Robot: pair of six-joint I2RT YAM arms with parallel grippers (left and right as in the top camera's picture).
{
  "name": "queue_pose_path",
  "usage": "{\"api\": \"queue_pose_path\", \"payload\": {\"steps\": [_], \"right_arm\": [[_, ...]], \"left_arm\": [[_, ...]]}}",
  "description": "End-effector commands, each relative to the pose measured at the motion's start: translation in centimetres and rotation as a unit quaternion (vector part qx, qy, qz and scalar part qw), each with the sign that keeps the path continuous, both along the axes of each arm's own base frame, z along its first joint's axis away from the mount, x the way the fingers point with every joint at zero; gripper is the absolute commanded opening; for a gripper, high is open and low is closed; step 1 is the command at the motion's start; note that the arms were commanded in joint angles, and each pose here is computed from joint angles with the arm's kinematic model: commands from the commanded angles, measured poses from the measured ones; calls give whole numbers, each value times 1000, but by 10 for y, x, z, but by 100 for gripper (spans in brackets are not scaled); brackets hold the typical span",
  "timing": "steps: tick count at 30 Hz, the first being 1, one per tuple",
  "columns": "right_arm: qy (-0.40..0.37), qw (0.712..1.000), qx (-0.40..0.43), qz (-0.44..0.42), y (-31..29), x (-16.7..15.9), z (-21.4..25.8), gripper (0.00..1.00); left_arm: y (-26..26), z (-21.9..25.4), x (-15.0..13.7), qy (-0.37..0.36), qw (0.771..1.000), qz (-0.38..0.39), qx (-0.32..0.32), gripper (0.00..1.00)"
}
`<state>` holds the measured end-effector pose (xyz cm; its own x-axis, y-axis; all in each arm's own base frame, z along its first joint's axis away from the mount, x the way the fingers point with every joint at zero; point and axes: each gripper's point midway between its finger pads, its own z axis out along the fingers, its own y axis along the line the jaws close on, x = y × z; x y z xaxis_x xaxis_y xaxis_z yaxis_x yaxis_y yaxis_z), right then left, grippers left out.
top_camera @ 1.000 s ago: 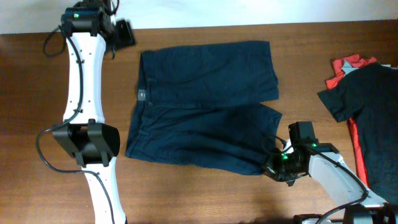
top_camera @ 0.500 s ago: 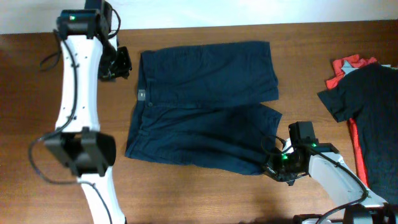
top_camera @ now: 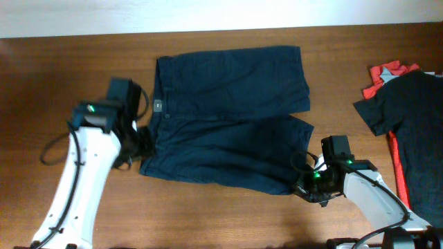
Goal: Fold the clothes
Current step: 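Lower the left gripper to the bottom-left leg hem and grasp it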
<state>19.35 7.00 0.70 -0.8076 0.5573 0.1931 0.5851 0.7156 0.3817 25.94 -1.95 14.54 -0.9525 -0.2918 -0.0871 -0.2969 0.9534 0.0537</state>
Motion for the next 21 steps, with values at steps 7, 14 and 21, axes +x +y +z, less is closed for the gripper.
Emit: {"api": "queue_pose_path", "payload": {"steps": [7, 14, 21], "right_arm": [[-2, 1000, -7, 0, -3, 0, -1, 4], [-2, 1000, -7, 0, -3, 0, -1, 4], [-3, 1000, -7, 1, -3, 0, -1, 4]], "left_arm": [[-2, -93, -7, -17, 1000, 18, -12, 71], [1, -107, 6, -52, 999, 5, -15, 71], [15, -120, 8, -39, 999, 33, -13, 71]]}}
